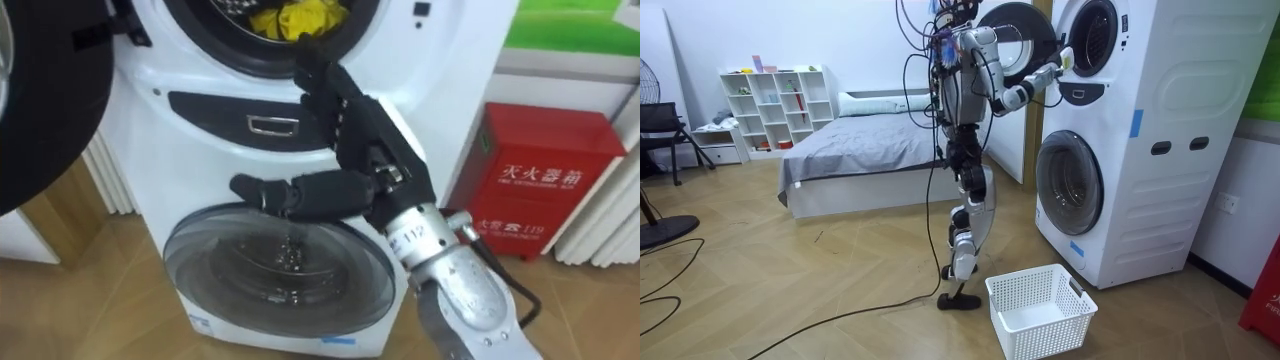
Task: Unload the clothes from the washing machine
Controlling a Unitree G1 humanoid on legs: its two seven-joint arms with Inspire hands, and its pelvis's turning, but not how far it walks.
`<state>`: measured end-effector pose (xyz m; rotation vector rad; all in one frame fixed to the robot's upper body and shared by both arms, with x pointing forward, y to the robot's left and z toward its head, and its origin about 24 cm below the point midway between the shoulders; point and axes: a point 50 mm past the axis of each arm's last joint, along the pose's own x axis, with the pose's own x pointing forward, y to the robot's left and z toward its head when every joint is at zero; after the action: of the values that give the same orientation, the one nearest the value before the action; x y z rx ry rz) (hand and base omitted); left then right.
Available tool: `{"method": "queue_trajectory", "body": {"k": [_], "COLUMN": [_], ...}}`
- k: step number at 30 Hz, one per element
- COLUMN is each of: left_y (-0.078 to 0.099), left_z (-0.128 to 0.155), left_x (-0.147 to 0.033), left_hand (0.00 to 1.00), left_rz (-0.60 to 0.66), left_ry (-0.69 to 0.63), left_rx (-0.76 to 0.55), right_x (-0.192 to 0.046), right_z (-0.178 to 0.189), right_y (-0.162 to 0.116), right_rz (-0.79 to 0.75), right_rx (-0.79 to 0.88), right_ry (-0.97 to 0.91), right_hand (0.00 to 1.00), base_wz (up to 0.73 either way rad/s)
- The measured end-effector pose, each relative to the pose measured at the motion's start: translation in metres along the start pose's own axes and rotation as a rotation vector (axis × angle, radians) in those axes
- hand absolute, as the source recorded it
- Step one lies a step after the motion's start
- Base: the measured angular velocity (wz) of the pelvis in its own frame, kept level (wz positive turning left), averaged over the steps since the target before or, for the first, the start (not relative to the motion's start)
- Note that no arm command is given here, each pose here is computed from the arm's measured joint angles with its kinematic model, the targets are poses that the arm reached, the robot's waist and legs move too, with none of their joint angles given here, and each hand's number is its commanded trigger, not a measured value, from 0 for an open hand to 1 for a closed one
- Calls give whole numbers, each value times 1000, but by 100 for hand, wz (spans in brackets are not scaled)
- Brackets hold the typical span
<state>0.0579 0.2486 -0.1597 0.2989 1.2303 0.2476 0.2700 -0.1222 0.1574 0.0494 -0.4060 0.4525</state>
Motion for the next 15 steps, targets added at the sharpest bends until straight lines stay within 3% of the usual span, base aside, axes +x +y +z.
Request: {"method": "queue_trajectory", "body": {"k": [5,15], "left_y": [3,4], "left_z": [-14,-47], "left_x": [-2,-10], "left_hand": [0,0], "left_rz": [11,2], "left_ry": [58,195], "left_rx": [31,55], "right_x": [16,19], "right_z": [4,-6], "right_y": [-5,-14], "right_rz": [-13,-105], "right_rx": [-11,-29], "right_ry": [-22,20], "right_hand": [0,0], "base_wz": [5,14]}}
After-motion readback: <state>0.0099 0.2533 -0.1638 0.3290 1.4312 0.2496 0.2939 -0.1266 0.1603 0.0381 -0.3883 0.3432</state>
